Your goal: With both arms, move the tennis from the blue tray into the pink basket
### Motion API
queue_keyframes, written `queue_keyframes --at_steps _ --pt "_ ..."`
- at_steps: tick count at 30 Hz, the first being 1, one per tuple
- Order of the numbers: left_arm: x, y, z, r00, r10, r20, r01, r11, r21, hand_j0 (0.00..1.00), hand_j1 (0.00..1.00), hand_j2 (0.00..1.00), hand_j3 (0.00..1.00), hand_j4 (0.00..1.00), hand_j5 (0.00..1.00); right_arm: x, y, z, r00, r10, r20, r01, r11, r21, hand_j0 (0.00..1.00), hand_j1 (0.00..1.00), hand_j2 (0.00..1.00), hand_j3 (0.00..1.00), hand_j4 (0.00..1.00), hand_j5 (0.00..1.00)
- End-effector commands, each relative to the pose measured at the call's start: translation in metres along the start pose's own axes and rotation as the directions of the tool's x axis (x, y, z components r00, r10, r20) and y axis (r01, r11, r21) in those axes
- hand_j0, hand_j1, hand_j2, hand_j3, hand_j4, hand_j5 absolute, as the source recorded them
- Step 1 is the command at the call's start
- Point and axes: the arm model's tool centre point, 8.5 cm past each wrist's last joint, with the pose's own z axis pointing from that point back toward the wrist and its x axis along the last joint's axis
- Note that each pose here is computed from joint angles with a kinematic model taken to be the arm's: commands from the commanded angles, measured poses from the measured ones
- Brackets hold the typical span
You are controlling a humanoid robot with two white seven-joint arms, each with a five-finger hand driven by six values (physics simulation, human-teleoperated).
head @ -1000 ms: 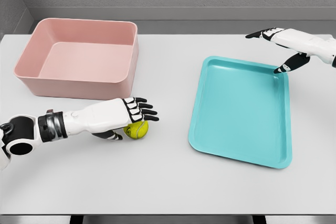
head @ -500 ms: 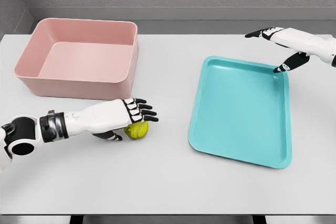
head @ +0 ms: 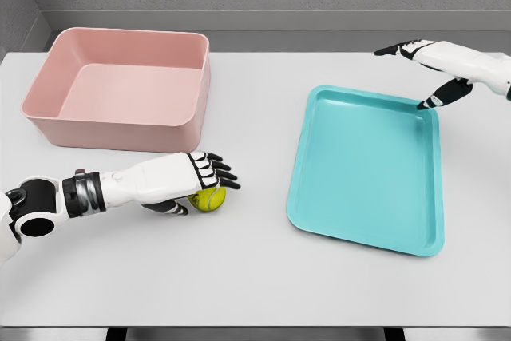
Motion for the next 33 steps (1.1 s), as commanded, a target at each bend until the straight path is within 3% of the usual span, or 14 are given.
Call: queue_keyframes --at_steps 1,11,14,16,17,23,33 --pt "0.0001 0.0009 0.0002 1.000 0.005 0.000 -0.005 1.000 0.005 0.83 0.83 0.83 0.83 0.83 0.83 0.0003 -0.0004 -0.0004 1.000 -0.007 0.002 0.007 1.000 -0.005 1.00 1.00 1.00 1.00 1.00 1.00" --pt "-0.0003 -0.0002 0.0010 1.000 0.006 -0.002 -0.006 1.000 0.001 0.76 0.76 0.76 0.76 0.76 0.76 0.0008 -0.0010 -0.0011 1.000 -0.006 0.004 0.006 1.000 -0.006 1.00 1.00 1.00 1.00 1.00 1.00" --pt "0.0001 -0.0024 0.0008 1.000 0.006 -0.001 -0.006 1.000 -0.027 0.76 0.76 0.76 0.76 0.76 0.76 0.0012 -0.0016 -0.0017 1.000 -0.006 0.005 0.006 1.000 -0.008 1.00 1.00 1.00 1.00 1.00 1.00" --pt "-0.0005 -0.0017 0.0010 1.000 0.010 -0.002 -0.010 1.000 -0.024 0.72 0.72 0.72 0.72 0.72 0.72 0.0011 -0.0008 -0.0017 1.000 -0.007 0.005 0.007 1.000 -0.006 1.00 1.00 1.00 1.00 1.00 1.00" --pt "0.0001 -0.0018 0.0008 1.000 0.012 0.000 -0.012 1.000 -0.021 0.64 0.64 0.64 0.64 0.64 0.64 0.0008 -0.0010 -0.0011 1.000 -0.006 0.004 0.006 1.000 -0.006 1.00 1.00 1.00 1.00 1.00 1.00" --pt "0.0003 -0.0013 0.0012 1.000 0.015 0.000 -0.015 1.000 -0.019 0.55 0.55 0.55 0.55 0.55 0.55 0.0008 -0.0010 -0.0011 1.000 -0.006 0.004 0.006 1.000 -0.006 1.00 1.00 1.00 1.00 1.00 1.00" --pt "-0.0004 -0.0002 0.0018 1.000 0.014 -0.002 -0.014 1.000 -0.018 0.52 0.52 0.52 0.52 0.52 0.52 0.0012 -0.0012 -0.0012 1.000 -0.005 0.005 0.005 1.000 -0.006 1.00 1.00 1.00 1.00 1.00 1.00"
